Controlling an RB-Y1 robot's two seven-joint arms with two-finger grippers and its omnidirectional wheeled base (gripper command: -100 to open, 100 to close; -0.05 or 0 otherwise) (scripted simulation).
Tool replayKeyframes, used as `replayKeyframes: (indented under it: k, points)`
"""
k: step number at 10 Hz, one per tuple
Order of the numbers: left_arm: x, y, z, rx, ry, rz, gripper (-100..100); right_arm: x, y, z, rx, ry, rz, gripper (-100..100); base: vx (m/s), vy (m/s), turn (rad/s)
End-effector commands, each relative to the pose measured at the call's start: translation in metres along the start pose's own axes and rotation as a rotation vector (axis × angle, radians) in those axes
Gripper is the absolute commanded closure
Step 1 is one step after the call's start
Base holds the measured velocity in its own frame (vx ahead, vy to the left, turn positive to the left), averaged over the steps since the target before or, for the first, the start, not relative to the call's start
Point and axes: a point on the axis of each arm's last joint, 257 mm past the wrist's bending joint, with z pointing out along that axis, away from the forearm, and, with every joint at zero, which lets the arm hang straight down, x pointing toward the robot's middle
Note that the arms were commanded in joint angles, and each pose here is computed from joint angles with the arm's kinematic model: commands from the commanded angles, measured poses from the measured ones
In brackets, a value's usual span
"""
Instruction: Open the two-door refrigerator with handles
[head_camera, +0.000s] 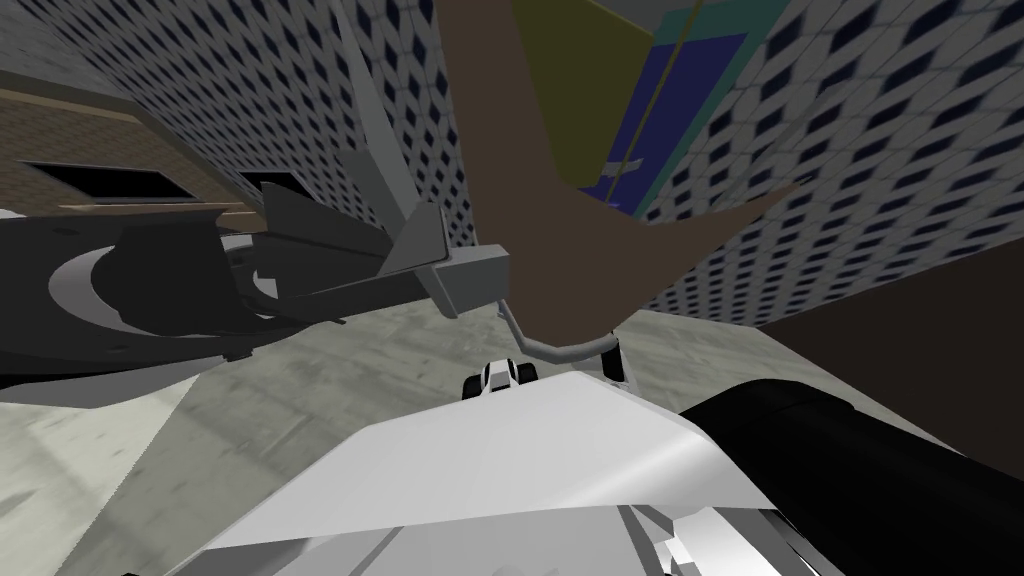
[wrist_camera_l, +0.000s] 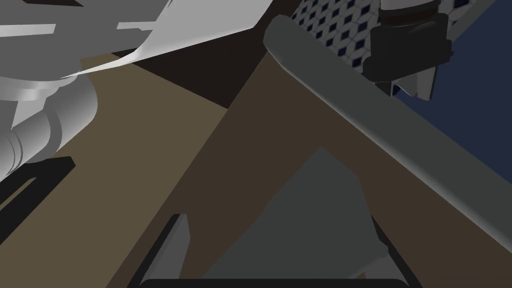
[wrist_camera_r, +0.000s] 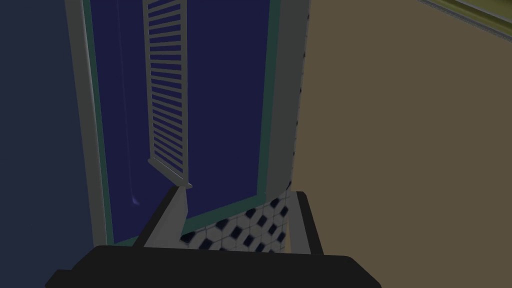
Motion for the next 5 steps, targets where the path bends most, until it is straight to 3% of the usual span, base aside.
replayKeyframes:
  k: [1, 5]
  points:
    - [0.0, 0.0002, 0.0, 0.0, 0.0, 0.0, 0, 0.0, 0.0, 0.0, 0.0, 0.0, 0.0, 0, 0.0, 0.0, 0.0]
    - [-0.0001, 0.0003, -0.0001, -0.001, 0.0, 0.0, 0, 0.0, 0.0, 0.0, 0.0, 0.0, 0.0, 0, 0.0, 0.0, 0.0]
